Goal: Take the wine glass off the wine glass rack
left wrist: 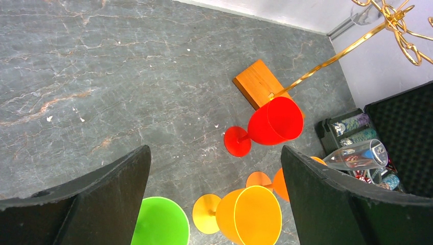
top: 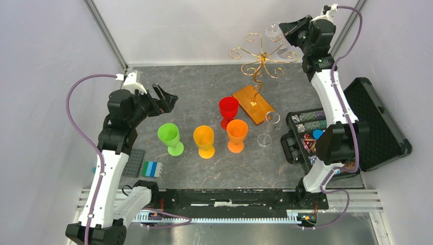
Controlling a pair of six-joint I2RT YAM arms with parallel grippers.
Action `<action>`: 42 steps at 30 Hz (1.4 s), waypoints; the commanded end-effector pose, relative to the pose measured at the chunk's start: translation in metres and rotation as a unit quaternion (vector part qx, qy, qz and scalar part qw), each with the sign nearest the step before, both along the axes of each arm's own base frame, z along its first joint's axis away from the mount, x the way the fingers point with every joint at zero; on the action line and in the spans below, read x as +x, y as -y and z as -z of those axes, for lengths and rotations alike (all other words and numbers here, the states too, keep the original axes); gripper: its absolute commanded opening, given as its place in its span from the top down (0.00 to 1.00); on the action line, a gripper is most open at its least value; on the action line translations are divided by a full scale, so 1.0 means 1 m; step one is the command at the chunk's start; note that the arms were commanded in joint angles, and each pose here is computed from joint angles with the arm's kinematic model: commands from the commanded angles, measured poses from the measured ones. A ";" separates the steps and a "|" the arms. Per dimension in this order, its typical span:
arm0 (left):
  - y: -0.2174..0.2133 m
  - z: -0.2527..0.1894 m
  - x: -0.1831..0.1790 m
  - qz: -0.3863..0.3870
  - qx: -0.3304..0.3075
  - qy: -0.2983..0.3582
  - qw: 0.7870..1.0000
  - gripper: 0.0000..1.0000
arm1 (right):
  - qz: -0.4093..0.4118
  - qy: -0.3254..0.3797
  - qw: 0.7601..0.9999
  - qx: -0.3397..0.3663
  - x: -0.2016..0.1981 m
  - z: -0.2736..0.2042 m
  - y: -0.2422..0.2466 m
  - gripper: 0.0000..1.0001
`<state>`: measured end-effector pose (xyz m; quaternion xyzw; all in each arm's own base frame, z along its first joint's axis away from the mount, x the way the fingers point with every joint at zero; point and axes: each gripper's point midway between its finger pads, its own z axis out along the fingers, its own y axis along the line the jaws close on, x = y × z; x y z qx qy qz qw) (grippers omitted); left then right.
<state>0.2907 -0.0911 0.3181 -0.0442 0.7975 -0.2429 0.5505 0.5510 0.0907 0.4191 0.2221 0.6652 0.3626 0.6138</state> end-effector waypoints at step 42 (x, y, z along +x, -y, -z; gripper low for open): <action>-0.008 -0.003 -0.005 -0.008 0.020 0.018 1.000 0.00 | -0.088 0.091 0.981 0.145 -0.038 -0.042 -0.020 1.00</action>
